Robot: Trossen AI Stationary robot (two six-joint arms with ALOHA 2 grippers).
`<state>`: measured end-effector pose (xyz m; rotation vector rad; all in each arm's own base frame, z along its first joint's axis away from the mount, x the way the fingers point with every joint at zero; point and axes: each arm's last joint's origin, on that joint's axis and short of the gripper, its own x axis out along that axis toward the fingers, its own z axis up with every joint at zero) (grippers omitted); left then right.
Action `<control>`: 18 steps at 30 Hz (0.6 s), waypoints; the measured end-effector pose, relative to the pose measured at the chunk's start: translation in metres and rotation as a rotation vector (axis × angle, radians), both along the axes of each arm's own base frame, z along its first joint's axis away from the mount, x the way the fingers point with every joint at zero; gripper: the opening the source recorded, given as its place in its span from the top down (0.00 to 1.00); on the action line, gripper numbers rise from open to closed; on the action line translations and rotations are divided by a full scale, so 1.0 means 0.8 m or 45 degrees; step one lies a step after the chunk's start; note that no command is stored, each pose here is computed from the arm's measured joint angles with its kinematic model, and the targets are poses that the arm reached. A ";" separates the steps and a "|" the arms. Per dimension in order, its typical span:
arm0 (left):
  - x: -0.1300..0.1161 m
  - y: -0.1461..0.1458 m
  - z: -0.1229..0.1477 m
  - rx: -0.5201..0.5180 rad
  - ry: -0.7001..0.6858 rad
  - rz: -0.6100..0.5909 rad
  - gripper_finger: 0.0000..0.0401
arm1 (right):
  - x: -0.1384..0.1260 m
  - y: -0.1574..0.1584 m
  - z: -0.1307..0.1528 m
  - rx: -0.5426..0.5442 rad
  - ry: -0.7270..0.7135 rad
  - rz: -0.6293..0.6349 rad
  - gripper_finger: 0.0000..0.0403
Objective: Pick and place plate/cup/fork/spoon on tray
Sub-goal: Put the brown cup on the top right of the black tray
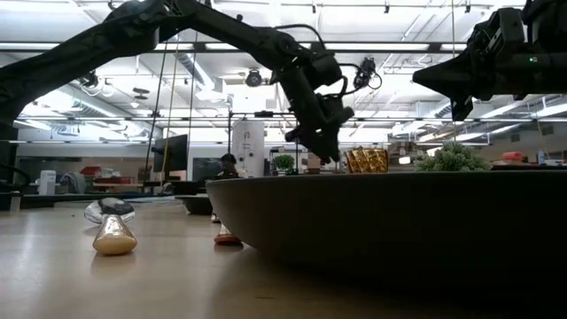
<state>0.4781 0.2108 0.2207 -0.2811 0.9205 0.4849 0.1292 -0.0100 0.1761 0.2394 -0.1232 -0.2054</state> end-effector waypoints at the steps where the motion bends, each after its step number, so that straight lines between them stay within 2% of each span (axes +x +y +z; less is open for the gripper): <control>1: 0.002 -0.005 0.000 0.011 0.004 -0.002 0.67 | 0.000 0.000 0.000 0.000 -0.001 0.000 0.94; 6: 0.017 -0.021 -0.020 0.038 0.018 -0.023 0.70 | 0.000 0.000 0.000 0.000 -0.002 0.000 0.94; 12: 0.031 -0.028 -0.023 0.098 -0.053 -0.011 0.72 | 0.000 0.000 0.000 0.000 -0.004 0.000 0.94; 18: 0.040 -0.034 -0.036 0.094 -0.079 0.003 0.73 | 0.000 0.000 0.000 0.000 -0.003 0.000 0.94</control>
